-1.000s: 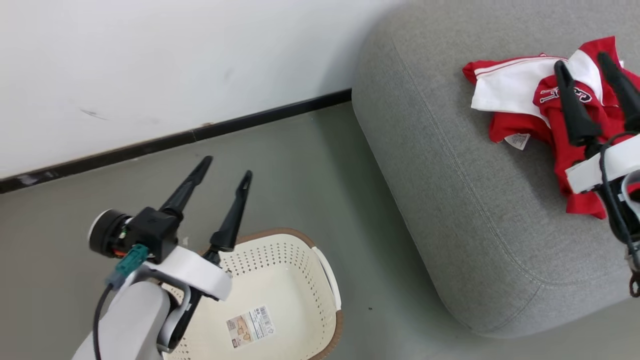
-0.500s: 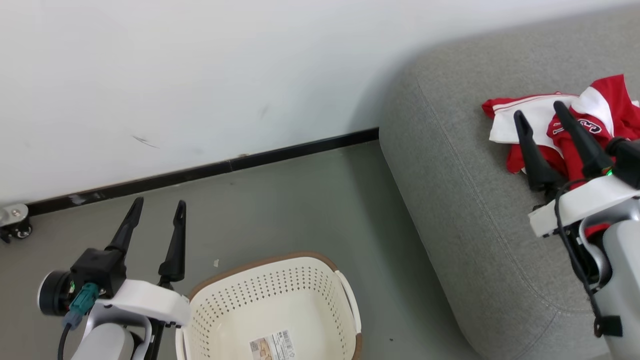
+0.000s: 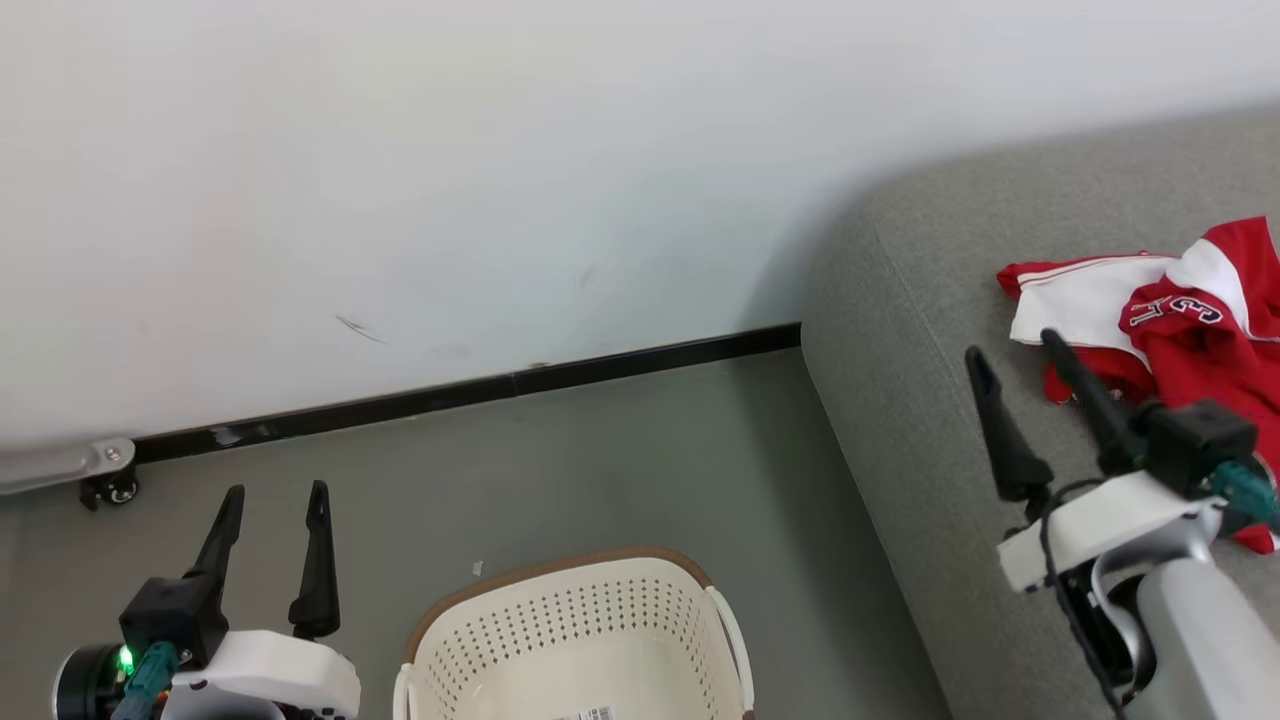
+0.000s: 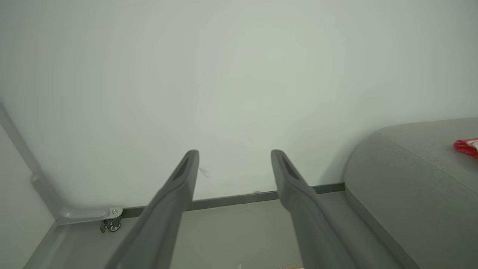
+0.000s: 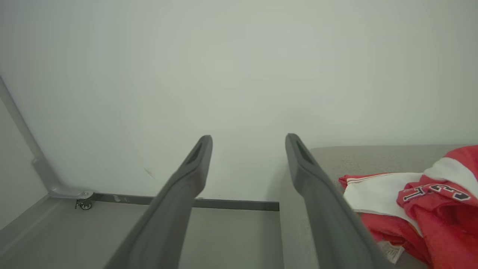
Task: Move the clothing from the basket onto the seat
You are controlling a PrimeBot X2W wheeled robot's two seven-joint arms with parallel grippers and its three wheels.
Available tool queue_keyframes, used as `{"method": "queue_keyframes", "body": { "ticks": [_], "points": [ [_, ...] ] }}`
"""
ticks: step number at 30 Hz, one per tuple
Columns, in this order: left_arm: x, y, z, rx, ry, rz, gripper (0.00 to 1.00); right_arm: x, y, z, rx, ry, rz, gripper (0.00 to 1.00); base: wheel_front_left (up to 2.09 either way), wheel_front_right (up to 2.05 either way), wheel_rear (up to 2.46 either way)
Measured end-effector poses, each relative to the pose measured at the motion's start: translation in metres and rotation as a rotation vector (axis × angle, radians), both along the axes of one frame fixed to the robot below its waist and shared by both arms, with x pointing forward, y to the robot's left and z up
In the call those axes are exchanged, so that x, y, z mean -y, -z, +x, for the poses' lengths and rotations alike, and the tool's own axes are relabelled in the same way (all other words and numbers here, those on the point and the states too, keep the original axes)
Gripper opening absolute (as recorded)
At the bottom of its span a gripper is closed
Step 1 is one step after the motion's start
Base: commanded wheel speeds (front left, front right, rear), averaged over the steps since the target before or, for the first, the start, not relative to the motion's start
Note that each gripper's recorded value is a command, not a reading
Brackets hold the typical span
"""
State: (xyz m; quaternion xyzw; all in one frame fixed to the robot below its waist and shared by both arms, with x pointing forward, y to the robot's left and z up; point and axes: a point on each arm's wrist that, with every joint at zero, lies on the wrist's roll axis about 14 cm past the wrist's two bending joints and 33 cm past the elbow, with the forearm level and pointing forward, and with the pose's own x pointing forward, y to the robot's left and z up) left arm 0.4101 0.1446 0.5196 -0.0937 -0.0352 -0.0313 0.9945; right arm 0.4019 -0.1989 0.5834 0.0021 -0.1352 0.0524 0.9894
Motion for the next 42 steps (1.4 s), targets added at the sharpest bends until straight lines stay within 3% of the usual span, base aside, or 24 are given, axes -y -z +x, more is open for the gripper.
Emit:
{"method": "queue_keyframes", "body": {
  "ticks": [12, 22, 42],
  "points": [
    [-0.031, 0.009, -0.030, -0.024, -0.111, 0.032, 1.00, -0.029, 0.026, -0.028, -0.055, -0.022, 0.087, 1.00, 0.00, 0.00, 0.00],
    [-0.039, 0.007, -0.043, -0.013, -0.142, 0.052, 1.00, -0.036, 0.052, -0.047, -0.123, -0.026, 0.078, 1.00, 0.00, 0.00, 0.00],
    [-0.045, 0.011, -0.048, -0.021, -0.156, 0.112, 1.00, -0.039, 0.045, -0.048, -0.099, -0.027, 0.083, 1.00, 0.00, 0.00, 0.00]
  ]
}}
